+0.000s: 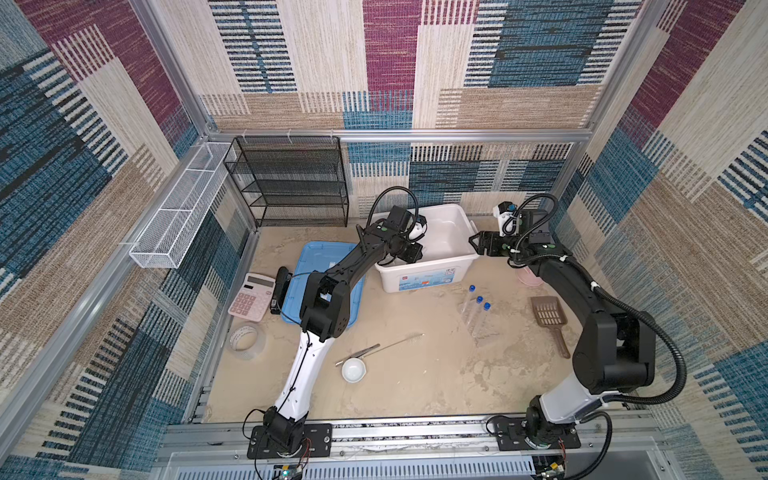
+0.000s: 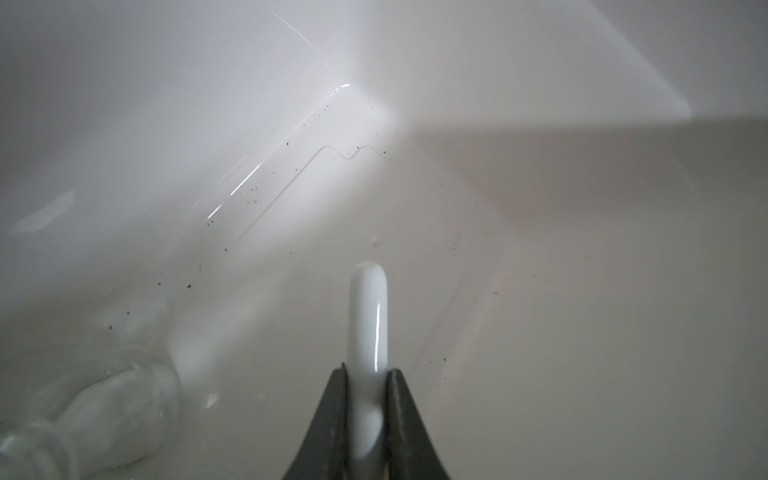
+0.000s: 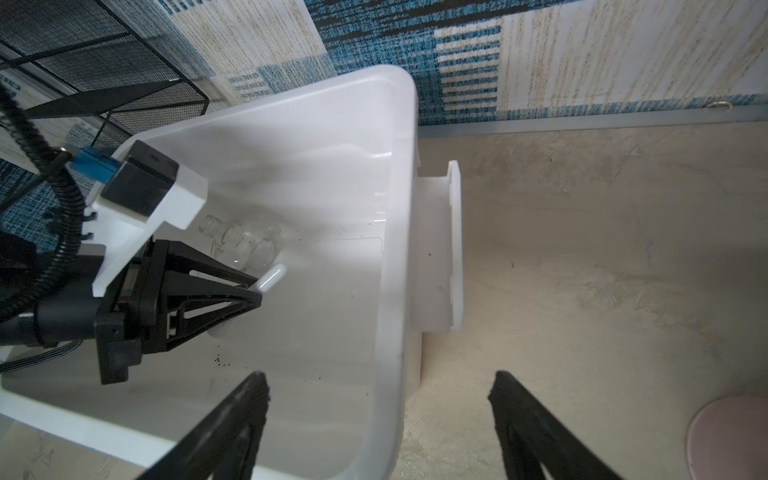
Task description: Organize the chemistry lab equipment
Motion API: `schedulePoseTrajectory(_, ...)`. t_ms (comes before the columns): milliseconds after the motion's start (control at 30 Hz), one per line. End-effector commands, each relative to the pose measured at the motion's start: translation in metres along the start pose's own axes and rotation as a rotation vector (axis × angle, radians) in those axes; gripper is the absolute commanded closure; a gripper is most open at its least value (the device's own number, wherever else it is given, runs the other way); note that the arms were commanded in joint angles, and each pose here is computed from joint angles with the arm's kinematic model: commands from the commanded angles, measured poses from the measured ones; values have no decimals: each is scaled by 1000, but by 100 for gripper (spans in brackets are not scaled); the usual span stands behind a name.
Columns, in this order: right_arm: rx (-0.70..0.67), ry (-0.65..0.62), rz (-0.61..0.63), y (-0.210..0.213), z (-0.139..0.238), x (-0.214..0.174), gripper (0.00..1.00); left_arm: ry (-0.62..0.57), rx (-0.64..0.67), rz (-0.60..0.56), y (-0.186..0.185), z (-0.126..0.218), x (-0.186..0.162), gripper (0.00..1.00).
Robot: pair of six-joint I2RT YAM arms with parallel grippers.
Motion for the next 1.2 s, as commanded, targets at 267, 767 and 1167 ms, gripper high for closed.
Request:
schedulePoseTrajectory(267, 1, -14, 12, 0, 0, 4, 14, 67, -18, 55, 7, -10, -15, 95)
schedulePoseTrajectory(767, 8, -39, 25, 3, 5, 14, 13, 134, 0, 87, 13, -18, -32, 93)
schedulePoseTrajectory(1167, 11, -44, 39, 5, 10, 14, 13, 151, -18, 105, 12, -20, -36, 92)
Point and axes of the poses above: each gripper's point midway between its finger pads, its own z axis back along the fingers, its own y axis along the line the jaws close on, x = y × z, the point moved 5 cm from there along z, back along the fingers, and after that the axes turned 12 degrees about z, right-handed, at the moved point
